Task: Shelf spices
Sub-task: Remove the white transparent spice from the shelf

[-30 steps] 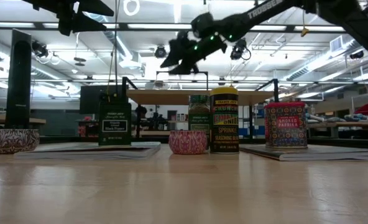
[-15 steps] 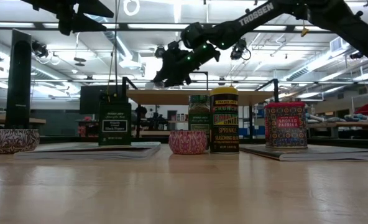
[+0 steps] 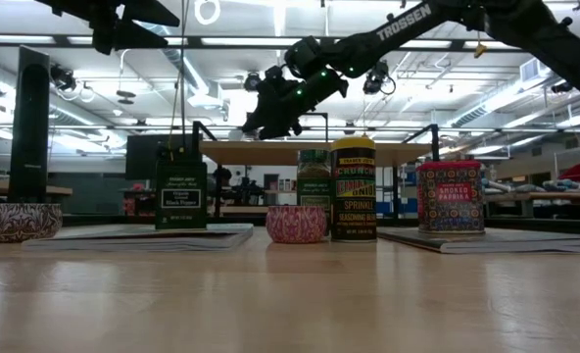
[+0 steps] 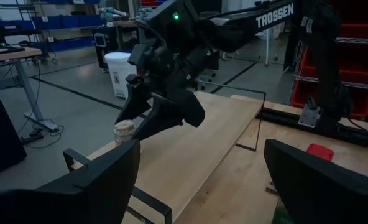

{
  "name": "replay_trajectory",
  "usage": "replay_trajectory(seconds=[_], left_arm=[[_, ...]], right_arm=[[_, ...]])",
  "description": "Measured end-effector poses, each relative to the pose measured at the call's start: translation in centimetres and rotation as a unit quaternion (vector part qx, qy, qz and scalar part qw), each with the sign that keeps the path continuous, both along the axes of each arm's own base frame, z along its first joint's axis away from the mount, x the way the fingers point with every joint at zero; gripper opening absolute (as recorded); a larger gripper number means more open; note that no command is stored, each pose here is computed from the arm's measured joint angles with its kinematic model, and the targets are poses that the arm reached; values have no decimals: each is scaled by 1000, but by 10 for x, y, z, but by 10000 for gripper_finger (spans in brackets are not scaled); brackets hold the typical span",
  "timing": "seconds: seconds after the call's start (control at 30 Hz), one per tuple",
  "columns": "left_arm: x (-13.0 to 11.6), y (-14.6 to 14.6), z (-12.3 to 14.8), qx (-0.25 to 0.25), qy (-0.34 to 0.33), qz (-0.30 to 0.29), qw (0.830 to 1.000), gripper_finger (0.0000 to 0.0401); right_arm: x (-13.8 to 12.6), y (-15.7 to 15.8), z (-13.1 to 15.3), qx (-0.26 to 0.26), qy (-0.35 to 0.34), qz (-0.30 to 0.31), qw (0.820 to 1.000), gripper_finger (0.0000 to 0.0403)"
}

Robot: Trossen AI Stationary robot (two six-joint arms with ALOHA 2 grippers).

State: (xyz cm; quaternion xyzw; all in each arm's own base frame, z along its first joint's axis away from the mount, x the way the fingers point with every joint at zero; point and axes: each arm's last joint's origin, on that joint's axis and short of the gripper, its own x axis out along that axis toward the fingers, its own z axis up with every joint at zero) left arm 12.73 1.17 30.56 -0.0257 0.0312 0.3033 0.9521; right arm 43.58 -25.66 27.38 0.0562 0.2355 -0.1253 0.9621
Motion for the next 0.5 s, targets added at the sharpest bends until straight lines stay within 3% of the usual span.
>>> replay_trajectory(seconds=[0.3,0.5], left_arm=[[0,0,0,-1,-1,0,1000,349],[0,0,0,-7,-5,1,1000,349]], right_arm=[[2,3,0,-7,2,7,1000,303],[3,4,1,-10,-3,5,1000,257]])
